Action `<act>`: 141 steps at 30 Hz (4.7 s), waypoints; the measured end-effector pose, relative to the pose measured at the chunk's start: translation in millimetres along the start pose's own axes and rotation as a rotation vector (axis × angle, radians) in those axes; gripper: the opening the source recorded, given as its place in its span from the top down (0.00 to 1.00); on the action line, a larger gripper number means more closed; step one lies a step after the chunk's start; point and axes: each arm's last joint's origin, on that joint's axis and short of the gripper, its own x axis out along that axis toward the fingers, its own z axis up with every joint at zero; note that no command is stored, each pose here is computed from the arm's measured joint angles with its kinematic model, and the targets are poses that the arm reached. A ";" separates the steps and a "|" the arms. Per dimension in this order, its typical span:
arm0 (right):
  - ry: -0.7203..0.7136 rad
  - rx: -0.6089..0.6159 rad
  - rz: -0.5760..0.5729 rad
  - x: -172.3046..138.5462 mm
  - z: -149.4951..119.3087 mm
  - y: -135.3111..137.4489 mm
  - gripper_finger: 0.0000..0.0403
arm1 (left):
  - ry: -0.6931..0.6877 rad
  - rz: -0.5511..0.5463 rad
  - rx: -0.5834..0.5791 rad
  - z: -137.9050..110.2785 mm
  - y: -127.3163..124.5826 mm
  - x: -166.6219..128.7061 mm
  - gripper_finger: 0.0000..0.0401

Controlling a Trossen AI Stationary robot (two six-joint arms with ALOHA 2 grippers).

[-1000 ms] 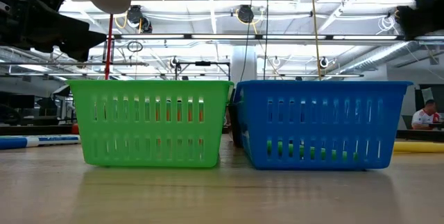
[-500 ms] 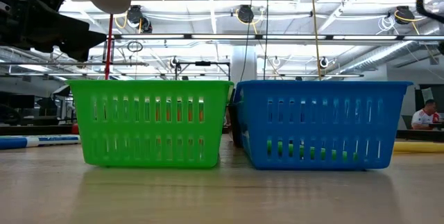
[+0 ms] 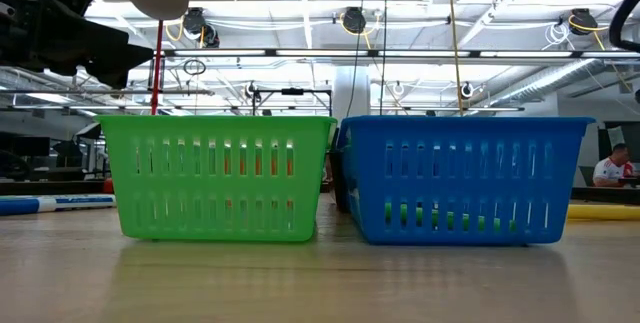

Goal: Pick & Place Markers
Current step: Put the bottom yellow pen into the blue basket, then put the yellow pen into the blue basket

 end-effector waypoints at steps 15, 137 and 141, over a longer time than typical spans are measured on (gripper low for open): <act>-0.042 -0.306 -0.005 1.0 -1.9 0.3 0.97 | 0.000 0.000 0.000 0.0 0.0 0.0 0.47; -1.266 -1.211 0.305 -84.8 70.4 87.2 0.82 | 0.001 0.000 0.000 -0.3 0.0 0.0 0.47; -1.322 -1.165 0.016 -94.0 48.7 73.0 0.74 | 0.001 0.000 0.000 -0.3 0.0 0.1 0.47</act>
